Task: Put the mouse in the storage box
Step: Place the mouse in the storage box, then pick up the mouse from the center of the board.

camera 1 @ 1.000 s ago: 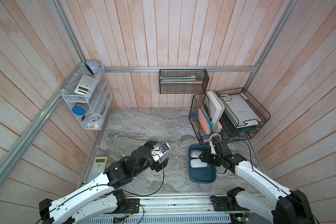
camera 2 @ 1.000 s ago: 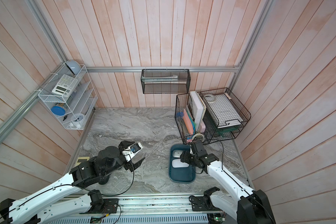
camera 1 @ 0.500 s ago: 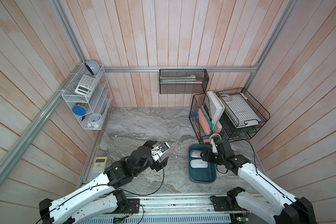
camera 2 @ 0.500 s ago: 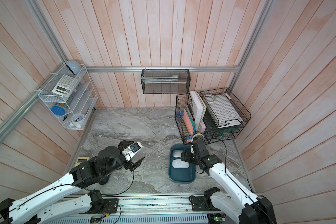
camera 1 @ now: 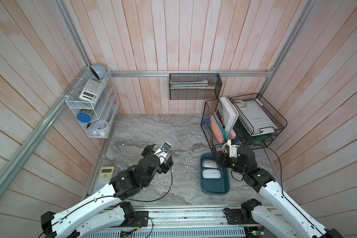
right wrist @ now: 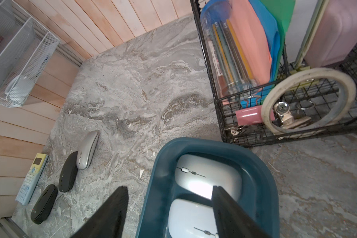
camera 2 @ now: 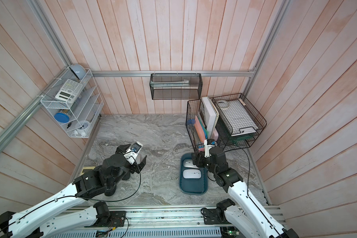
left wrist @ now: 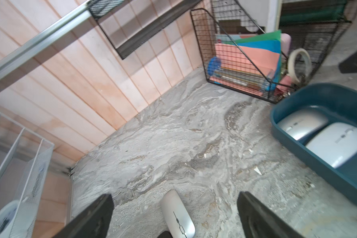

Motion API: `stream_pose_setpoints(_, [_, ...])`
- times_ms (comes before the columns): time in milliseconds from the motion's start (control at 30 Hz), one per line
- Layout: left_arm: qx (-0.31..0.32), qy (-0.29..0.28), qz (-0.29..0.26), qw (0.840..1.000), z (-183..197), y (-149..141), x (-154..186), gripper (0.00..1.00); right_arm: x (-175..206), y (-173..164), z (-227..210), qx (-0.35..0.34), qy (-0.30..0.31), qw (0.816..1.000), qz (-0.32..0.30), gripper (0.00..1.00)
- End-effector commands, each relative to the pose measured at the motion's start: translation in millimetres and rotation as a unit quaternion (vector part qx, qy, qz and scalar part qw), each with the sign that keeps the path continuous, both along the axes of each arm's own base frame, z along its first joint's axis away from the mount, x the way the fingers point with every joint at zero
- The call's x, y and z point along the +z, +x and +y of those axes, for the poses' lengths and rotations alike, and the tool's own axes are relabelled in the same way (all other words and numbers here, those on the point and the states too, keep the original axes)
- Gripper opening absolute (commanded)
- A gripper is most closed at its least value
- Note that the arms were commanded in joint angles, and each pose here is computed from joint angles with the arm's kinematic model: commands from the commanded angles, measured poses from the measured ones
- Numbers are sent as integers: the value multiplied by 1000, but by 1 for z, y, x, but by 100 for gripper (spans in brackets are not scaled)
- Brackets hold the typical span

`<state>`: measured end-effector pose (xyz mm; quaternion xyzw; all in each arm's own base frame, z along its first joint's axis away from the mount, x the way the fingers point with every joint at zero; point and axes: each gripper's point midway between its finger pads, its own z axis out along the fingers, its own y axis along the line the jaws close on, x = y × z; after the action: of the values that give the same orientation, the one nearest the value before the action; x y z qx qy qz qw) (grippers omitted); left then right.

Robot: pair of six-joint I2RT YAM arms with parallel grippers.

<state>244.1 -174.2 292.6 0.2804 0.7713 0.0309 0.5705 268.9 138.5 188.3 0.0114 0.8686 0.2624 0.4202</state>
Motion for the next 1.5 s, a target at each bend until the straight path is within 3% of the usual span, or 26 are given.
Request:
stream_pose_setpoints(0, [113,-80,-26,990,35,9,35,100,39,16,7,7,9,998,-60,71])
stream_pose_setpoints(133, [201,-185,19,962,70,15,24,100,37,18,9,17,-3,998,-64,70])
stream_pose_setpoints(267, [261,-244,109,928,90,20,-36,100,29,18,7,16,-8,997,-73,71])
stream_pose_setpoints(500, [350,-233,218,880,98,22,-146,100,14,19,2,0,-19,999,-49,70])
stream_pose_setpoints(667, [402,-209,253,854,107,19,-187,100,7,19,2,-3,-20,999,-33,70])
stream_pose_setpoints(1000, [413,-208,331,822,106,11,-241,99,3,19,3,-3,-16,1000,-23,70])
stream_pose_setpoints(1467, [412,-216,367,805,105,11,-261,99,-1,18,4,-2,-15,1000,-14,69])
